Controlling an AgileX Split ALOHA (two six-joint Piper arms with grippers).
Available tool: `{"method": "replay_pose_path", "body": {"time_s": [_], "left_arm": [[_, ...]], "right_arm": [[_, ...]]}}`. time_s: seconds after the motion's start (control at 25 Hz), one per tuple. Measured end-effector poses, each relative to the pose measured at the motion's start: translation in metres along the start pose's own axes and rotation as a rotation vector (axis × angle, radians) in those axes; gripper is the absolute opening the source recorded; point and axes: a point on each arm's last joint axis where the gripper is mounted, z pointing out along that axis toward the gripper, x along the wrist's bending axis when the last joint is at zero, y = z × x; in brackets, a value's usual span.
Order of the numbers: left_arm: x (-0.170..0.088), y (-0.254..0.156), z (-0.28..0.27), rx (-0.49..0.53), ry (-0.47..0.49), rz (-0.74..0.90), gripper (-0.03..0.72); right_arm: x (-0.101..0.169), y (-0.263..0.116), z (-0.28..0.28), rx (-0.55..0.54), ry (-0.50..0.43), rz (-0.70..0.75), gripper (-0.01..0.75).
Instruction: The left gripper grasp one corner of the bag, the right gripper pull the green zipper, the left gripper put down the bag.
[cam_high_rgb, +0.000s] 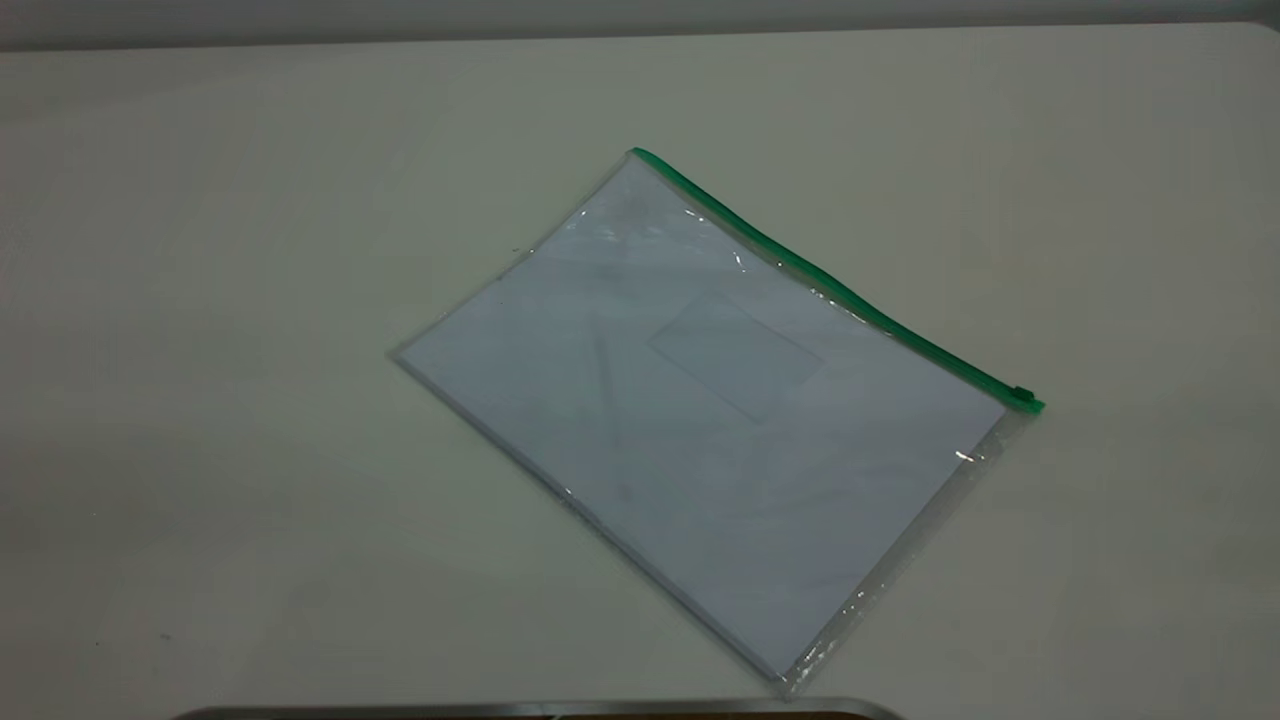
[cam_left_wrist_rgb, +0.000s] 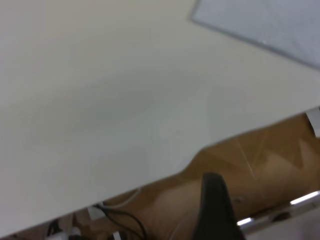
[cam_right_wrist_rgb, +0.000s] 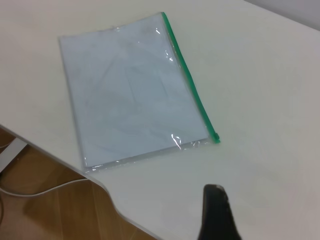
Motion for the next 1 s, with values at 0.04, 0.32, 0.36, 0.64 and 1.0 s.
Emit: {"method": "replay_pose_path", "body": {"time_s": [0.04,0.32,0.36,0.64,1.0], "left_arm": [[0.0002,-0.0017,0.0038,0.010,0.000,0.000,0.590],[0.0008,-0.0049,0.0123,0.025,0.001,-0.002,0.590],[0.0009,-0.0050,0.0123,0.025,0.002,-0.004,0.590],[0.0069,-0.0053,0.0119,0.027,0.069,-0.053,0.590],[0.0086,-0.0052,0.0118,0.025,0.087,-0.061,0.590]], "right_arm": [[0.0000,0.0000,0.0000,0.000,0.000,0.000,0.531],[0.0000,0.0001,0.0000,-0.001,0.000,0.000,0.531],[0.0000,0.0001,0.0000,-0.001,0.000,0.000,0.531],[0.0000,0.0001,0.0000,-0.001,0.000,0.001,0.531],[0.0000,0.0001,0.0000,-0.001,0.000,0.001,0.530]]}}
